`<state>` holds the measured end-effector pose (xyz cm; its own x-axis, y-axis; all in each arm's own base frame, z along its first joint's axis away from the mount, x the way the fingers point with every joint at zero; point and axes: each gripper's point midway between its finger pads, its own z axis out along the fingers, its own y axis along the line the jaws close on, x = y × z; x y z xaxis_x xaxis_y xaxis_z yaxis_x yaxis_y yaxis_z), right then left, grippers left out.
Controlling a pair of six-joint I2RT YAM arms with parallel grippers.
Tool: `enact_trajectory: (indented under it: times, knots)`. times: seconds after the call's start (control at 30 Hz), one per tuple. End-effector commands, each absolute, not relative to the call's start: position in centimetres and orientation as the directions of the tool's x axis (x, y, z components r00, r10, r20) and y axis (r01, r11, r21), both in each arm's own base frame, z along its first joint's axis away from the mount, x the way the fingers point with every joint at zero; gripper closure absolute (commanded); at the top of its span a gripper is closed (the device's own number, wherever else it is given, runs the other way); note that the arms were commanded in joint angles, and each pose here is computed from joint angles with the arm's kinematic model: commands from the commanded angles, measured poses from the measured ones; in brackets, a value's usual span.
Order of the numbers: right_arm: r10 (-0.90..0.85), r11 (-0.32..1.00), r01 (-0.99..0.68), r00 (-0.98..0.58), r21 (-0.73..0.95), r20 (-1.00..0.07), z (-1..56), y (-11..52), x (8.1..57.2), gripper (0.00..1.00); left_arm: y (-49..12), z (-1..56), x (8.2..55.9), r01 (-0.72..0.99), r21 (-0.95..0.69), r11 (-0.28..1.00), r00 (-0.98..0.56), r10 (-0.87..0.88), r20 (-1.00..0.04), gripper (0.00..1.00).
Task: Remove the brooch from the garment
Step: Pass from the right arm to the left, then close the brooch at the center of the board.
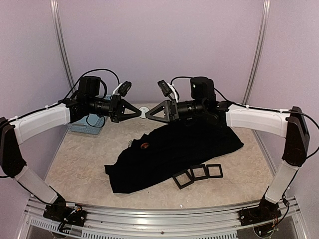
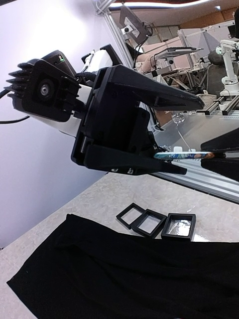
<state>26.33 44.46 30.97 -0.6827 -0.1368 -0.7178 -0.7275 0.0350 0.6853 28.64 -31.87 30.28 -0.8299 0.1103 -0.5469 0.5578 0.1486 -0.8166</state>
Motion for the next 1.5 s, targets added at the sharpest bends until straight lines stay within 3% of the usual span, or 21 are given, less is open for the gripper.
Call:
enact_trajectory:
  times: [0.0, 1.47]
  knots:
    - [-0.142, 0.026, -0.722, -0.688, 0.692, -0.712, 30.4, 45.0, 26.2, 0.50, -31.6, 31.2, 28.2, 0.578, -0.806, 0.125, -0.816, 0.106, -0.569, 1.00]
    - [-0.123, -0.003, -0.674, -0.733, 0.738, -0.670, 29.8, 46.3, 27.1, 0.87, -32.7, 32.0, 26.5, 0.622, -0.781, 0.049, -0.775, 0.177, -0.606, 1.00]
